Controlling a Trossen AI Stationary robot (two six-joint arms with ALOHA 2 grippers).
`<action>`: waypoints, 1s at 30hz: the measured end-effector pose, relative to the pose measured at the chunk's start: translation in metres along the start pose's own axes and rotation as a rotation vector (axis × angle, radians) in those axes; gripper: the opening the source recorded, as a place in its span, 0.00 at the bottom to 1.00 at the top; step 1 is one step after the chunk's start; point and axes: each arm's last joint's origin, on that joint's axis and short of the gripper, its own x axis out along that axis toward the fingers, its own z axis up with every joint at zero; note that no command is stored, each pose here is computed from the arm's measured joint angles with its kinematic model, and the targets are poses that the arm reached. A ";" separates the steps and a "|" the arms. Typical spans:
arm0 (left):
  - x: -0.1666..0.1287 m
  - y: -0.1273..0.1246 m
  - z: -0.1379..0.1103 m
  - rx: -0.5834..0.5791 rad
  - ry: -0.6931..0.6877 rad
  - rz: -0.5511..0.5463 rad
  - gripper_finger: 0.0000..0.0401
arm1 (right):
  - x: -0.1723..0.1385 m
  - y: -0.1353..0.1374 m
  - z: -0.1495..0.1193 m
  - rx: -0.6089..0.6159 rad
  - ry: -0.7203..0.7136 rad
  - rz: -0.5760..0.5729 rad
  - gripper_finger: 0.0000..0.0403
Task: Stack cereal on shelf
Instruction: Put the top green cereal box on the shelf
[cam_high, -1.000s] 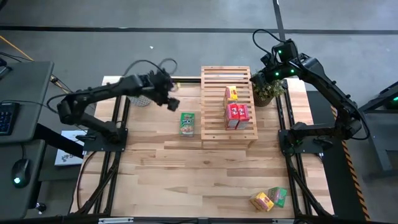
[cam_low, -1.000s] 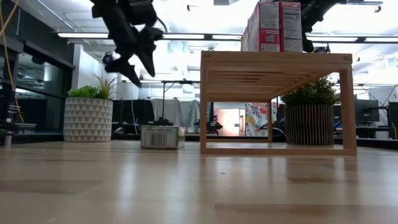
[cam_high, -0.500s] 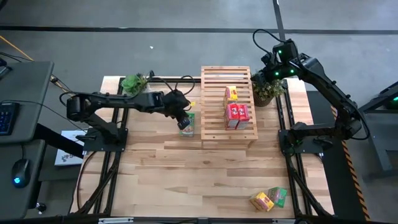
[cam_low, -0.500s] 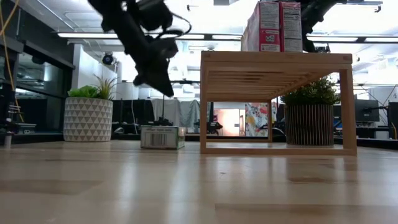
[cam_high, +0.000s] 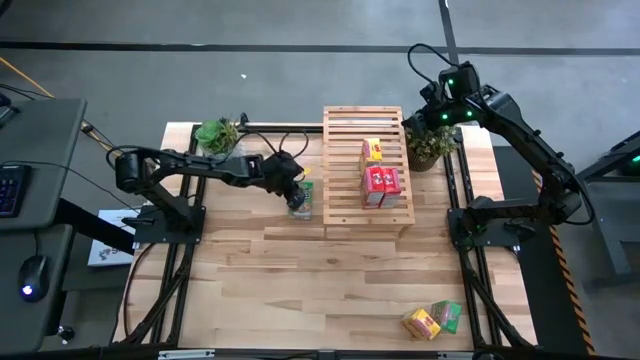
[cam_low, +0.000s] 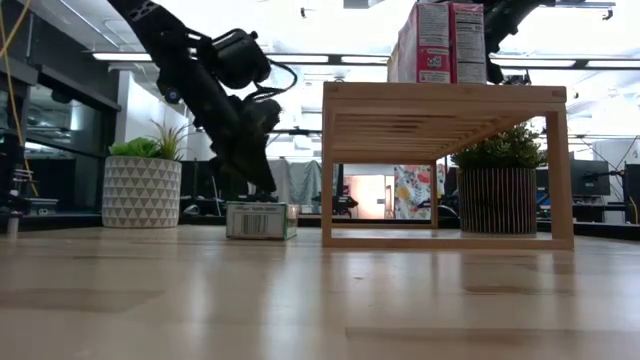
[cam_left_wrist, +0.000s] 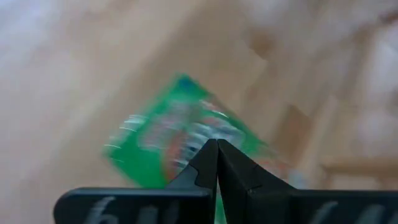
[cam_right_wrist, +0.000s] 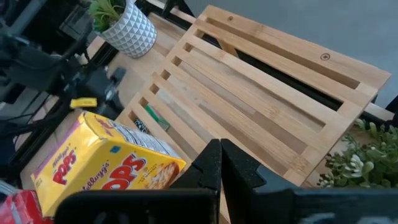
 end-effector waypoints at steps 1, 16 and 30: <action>0.000 -0.005 -0.001 0.013 -0.003 -0.025 0.00 | 0.000 0.000 0.000 0.001 0.001 0.000 0.00; 0.002 -0.052 -0.032 0.014 -0.013 0.067 0.00 | 0.000 0.000 0.000 0.005 0.001 0.000 0.00; -0.001 -0.054 -0.070 0.078 0.169 0.148 0.00 | 0.000 0.000 0.000 0.003 0.001 0.000 0.00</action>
